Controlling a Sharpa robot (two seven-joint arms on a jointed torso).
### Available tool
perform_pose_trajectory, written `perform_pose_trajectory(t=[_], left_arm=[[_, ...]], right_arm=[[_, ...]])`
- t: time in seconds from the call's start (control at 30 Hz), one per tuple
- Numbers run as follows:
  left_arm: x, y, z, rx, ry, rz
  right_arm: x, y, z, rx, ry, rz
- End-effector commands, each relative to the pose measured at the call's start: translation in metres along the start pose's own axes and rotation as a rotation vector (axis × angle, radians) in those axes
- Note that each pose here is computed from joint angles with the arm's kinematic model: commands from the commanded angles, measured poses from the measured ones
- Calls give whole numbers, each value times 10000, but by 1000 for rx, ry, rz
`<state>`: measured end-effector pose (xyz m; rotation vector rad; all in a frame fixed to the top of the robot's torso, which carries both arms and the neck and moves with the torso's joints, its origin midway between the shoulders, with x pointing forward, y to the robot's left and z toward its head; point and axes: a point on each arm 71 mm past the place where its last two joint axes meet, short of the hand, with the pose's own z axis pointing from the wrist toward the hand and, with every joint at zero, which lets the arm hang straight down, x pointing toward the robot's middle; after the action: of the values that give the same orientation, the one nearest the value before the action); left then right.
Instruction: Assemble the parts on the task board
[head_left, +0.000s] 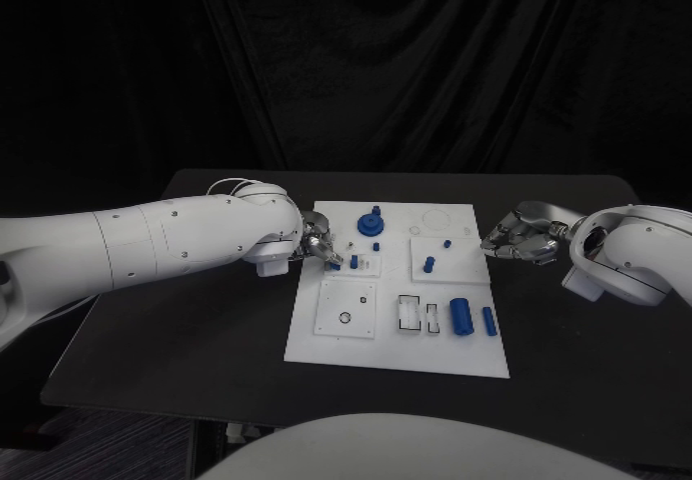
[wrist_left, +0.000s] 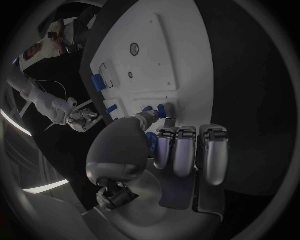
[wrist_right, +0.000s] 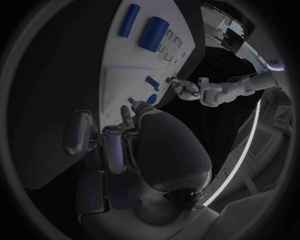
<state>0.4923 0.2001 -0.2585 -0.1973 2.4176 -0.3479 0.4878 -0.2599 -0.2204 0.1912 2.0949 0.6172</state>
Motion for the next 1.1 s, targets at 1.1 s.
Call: perform_pose_trajectory(t=[1.1], left_arm=[[-33,21,5,36,-100,-3]], right_arm=[[14,-35,-2,19,5,-3]])
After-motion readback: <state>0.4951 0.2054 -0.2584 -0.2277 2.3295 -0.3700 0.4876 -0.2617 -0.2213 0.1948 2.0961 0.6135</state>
